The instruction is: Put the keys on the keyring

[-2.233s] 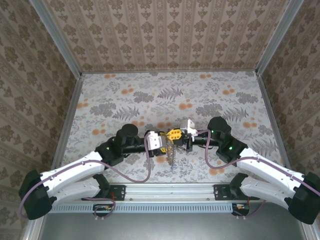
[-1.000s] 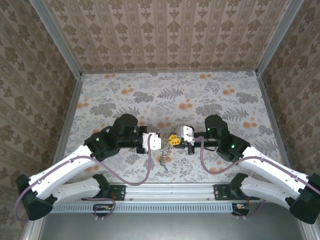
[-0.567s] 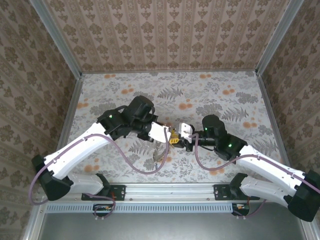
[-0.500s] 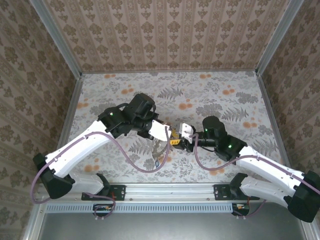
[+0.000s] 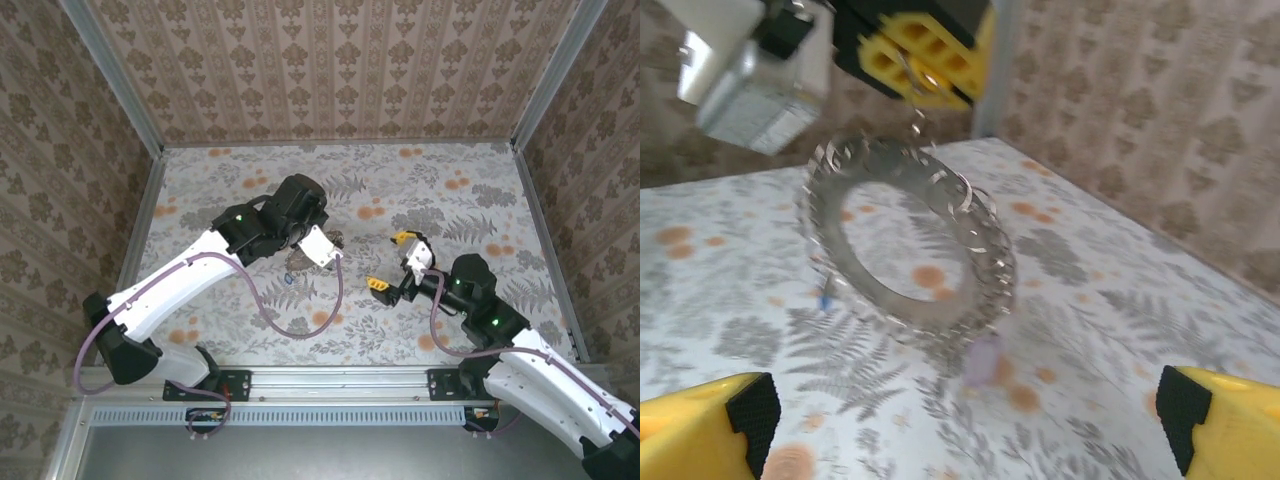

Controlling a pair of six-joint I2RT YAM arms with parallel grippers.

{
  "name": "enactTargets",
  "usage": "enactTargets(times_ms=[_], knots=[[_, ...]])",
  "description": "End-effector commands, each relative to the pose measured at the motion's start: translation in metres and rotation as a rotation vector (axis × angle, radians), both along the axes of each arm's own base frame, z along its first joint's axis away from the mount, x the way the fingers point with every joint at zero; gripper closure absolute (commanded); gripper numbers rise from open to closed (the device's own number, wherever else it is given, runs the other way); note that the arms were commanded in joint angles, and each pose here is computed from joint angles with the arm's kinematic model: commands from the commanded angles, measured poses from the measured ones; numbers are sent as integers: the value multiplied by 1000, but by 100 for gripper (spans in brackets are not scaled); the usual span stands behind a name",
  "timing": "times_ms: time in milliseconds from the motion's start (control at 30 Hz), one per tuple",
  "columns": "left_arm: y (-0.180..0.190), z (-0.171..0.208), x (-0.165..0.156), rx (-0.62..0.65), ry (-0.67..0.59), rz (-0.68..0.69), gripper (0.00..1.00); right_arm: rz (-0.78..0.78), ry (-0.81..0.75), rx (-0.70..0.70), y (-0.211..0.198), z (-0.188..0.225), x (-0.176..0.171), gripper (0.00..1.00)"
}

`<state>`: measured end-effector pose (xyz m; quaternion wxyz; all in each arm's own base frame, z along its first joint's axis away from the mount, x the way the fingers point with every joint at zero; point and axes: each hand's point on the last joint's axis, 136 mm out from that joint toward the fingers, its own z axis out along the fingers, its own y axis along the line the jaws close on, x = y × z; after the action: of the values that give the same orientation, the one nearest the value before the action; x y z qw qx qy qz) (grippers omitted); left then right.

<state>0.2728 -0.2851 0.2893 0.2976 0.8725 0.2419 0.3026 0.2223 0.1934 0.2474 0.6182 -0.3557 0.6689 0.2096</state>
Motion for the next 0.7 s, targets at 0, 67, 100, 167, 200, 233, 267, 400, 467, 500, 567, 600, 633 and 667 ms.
enactTargets(times_ms=[0, 67, 100, 167, 200, 233, 267, 400, 467, 500, 567, 600, 633, 667], knots=[[-6, 37, 36, 121, -307, -7, 98, -220, 18, -46, -34, -23, 19, 0], [-13, 45, 38, 136, -323, -24, 98, -247, 19, -43, -39, -23, 19, 0], [-16, 45, 38, 143, -315, -32, 97, -255, 18, -38, -41, -22, 18, 0], [-21, 39, 40, 168, -309, -39, 97, -267, 14, -18, -44, -20, 17, 1], [-22, 34, 40, 180, -300, -39, 97, -269, 13, -11, -45, -20, 16, 1], [-23, 23, 39, 198, -282, -40, 97, -274, 14, 0, -46, -19, 15, 0], [-24, 13, 38, 212, -266, -39, 97, -277, 17, 7, -47, -19, 14, 0], [-38, 14, 33, 184, -264, -56, 97, -281, 12, 40, -52, -16, 7, 0], [-43, 35, 32, 161, -270, -79, 95, -281, 1, 59, -54, -11, 3, 0], [-46, 48, 34, 147, -281, -77, 94, -282, -7, 69, -55, -7, 2, 0], [-51, 76, 42, 117, -301, -61, 94, -275, -23, 85, -56, 0, -1, 0], [-53, 86, 44, 109, -310, -58, 94, -265, -34, 94, -55, 5, -2, 1], [-54, 93, 47, 101, -317, -56, 95, -256, -40, 99, -54, 7, -4, 0], [-55, 99, 50, 90, -323, -56, 94, -248, -46, 105, -53, 10, -5, 1]])
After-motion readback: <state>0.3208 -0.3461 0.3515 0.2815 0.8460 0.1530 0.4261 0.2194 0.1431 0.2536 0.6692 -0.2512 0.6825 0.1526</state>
